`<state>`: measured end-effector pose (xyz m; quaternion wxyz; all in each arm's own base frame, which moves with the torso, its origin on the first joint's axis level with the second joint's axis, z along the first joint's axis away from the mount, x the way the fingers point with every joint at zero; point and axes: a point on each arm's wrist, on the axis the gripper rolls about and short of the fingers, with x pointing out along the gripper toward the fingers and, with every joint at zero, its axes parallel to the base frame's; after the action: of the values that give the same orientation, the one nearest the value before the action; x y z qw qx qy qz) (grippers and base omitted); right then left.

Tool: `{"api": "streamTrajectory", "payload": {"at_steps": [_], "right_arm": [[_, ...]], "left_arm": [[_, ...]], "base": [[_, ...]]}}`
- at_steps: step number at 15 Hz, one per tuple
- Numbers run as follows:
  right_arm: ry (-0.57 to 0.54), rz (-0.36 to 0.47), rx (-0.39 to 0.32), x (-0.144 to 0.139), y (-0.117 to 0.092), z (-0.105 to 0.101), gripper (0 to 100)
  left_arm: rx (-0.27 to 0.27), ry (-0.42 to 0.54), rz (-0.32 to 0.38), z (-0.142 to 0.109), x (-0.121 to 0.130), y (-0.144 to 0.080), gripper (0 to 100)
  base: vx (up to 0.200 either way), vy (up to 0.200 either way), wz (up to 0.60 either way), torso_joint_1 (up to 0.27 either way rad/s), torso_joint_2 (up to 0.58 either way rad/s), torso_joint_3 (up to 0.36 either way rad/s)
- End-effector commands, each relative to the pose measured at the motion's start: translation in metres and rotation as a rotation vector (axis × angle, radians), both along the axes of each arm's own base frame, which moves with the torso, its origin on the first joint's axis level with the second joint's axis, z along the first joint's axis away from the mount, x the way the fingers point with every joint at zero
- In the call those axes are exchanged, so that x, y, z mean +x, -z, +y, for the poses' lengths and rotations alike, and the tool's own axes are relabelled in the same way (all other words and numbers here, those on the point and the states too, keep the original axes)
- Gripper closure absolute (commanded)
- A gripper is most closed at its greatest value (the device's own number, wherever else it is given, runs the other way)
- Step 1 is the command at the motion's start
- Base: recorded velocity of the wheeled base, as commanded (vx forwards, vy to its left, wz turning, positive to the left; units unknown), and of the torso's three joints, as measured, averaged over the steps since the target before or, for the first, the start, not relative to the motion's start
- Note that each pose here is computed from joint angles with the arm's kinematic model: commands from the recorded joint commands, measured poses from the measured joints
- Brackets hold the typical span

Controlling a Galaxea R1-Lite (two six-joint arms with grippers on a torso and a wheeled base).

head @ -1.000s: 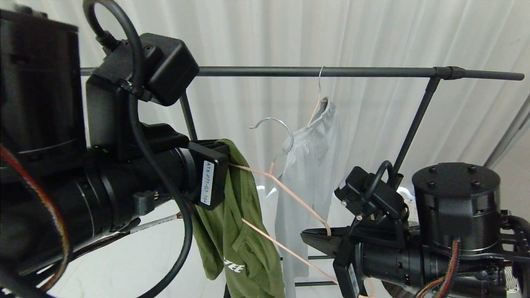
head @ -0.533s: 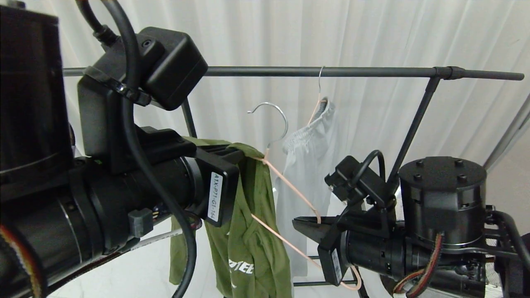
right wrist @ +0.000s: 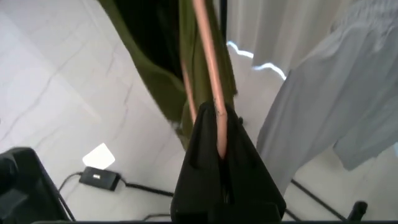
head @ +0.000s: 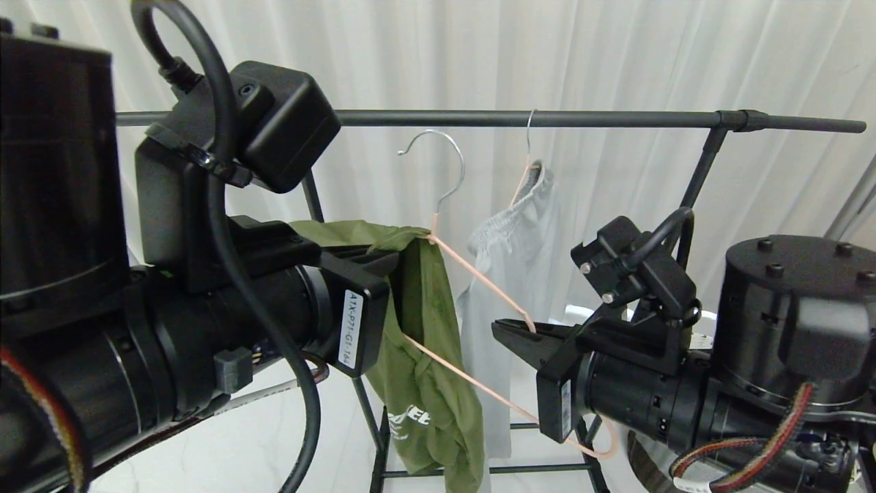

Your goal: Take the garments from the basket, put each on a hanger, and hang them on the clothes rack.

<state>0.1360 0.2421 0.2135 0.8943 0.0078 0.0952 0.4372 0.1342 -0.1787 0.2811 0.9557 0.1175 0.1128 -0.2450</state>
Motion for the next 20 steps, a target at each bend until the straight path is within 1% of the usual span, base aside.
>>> {"api": "streamTrajectory", "payload": {"at_steps": [1,3,7,9,10,11,12,13,14,15,16,17,18,19,20], "right_arm": [[0.005,-0.02,0.026,-0.001,-0.004,0.0,100],[0.029,-0.061,0.046,0.0,-0.008,0.0,100],[0.098,-0.122,0.105,0.0,-0.008,-0.003,100],[0.119,-0.152,0.107,-0.004,-0.005,-0.013,100],[0.122,-0.169,0.089,-0.007,-0.003,-0.021,100],[0.126,-0.173,0.08,-0.01,-0.001,-0.029,100],[0.132,-0.174,0.077,-0.011,-0.001,-0.034,100],[0.149,-0.179,0.082,-0.012,-0.002,-0.044,100],[0.16,-0.183,0.084,-0.012,-0.002,-0.05,100],[0.161,-0.191,0.09,-0.014,-0.004,-0.054,100],[0.155,-0.203,0.094,-0.017,-0.006,-0.059,100],[0.145,-0.21,0.099,-0.02,-0.007,-0.064,100],[0.134,-0.213,0.1,-0.023,-0.007,-0.067,100],[0.11,-0.22,0.105,-0.027,-0.007,-0.074,100],[0.102,-0.219,0.104,-0.029,-0.006,-0.076,100]], "left_arm": [[0.001,0.002,0.002,0.0,0.0,0.001,0],[0.01,0.001,0.008,0.001,-0.001,0.004,0],[0.017,0.002,0.015,0.014,-0.01,0.011,0],[0.018,-0.013,0.007,0.029,-0.015,0.013,0],[0.029,-0.025,-0.014,0.037,-0.016,0.011,0],[0.053,-0.026,-0.044,0.045,-0.016,0.007,0],[0.063,-0.027,-0.057,0.051,-0.014,0.005,0],[0.075,0.027,-0.078,0.063,-0.01,0.001,0],[0.102,0.089,-0.1,0.074,-0.007,0.001,0],[0.127,0.12,-0.104,0.079,-0.003,0.003,0],[0.176,0.176,-0.117,0.09,0.005,0.007,0],[0.188,0.249,-0.13,0.095,0.01,0.008,0],[0.185,0.305,-0.136,0.097,0.012,0.009,0],[0.168,0.417,-0.134,0.098,0.016,0.012,0],[0.167,0.452,-0.133,0.097,0.019,0.013,0]], "base": [[0.0,0.0,0.0,0.0,0.0,0.0],[0.0,0.0,0.0,0.0,0.0,0.0],[0.0,0.0,0.0,0.0,0.0,0.0],[0.0,0.0,0.0,0.0,0.0,0.0],[0.0,0.0,0.0,0.0,0.0,0.0],[0.0,0.0,0.0,0.0,0.0,0.0],[0.0,0.0,0.0,0.0,0.0,0.0],[0.0,0.0,0.0,0.0,0.0,0.0],[0.0,0.0,0.0,0.0,0.0,0.0],[0.0,0.0,0.0,0.0,0.0,0.0],[0.0,0.0,0.0,0.0,0.0,0.0],[0.0,0.0,0.0,0.0,0.0,0.0],[0.0,0.0,0.0,0.0,0.0,0.0],[0.0,0.0,0.0,0.0,0.0,0.0],[0.0,0.0,0.0,0.0,0.0,0.0]]}}
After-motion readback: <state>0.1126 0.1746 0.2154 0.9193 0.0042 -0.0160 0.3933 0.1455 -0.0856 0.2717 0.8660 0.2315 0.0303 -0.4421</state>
